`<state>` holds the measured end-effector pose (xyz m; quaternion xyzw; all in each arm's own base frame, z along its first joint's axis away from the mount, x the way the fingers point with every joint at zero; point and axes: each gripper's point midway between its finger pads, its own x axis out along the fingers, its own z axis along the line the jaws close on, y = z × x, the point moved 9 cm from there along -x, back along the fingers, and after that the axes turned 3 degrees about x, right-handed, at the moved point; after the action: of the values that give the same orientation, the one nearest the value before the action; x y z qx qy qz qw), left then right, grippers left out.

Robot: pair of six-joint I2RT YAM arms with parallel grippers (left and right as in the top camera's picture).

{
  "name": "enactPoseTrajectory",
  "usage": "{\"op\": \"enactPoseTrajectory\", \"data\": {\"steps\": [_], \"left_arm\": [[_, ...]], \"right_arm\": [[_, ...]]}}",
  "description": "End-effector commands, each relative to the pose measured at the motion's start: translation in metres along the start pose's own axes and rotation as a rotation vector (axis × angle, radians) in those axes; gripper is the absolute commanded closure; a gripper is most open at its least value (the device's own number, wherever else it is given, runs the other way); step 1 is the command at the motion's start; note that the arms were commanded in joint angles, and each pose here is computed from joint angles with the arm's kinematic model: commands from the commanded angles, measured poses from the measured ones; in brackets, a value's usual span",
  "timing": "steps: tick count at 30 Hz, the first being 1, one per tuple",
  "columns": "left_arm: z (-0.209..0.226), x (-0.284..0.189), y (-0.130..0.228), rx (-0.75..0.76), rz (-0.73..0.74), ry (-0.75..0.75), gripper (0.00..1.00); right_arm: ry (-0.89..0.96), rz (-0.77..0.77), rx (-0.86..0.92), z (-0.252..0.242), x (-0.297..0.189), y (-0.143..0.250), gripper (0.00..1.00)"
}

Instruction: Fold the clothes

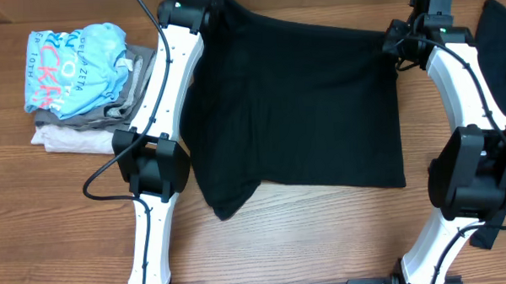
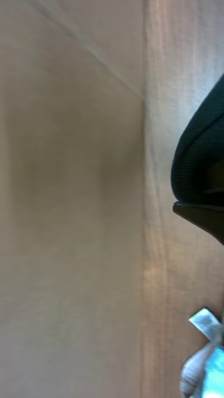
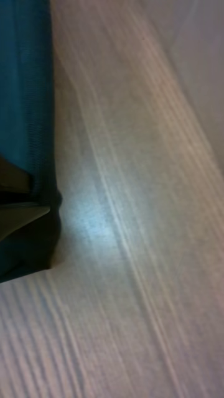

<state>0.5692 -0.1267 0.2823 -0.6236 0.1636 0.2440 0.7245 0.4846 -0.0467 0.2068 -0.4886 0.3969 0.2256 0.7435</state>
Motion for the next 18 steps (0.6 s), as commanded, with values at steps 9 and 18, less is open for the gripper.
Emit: {"op": "enactPoseTrajectory", "data": {"steps": [9, 18], "left_arm": [[0.006, -0.010, 0.073, 0.143, 0.457, 0.024, 0.96], [0.007, -0.029, 0.103, 0.187, 0.691, 0.107, 0.96]], "right_arm": [[0.118, 0.231, 0.021, -0.028, -0.008, 0.031, 0.95], [0.180, 0.345, 0.089, -0.063, -0.016, 0.040, 0.95]]}}
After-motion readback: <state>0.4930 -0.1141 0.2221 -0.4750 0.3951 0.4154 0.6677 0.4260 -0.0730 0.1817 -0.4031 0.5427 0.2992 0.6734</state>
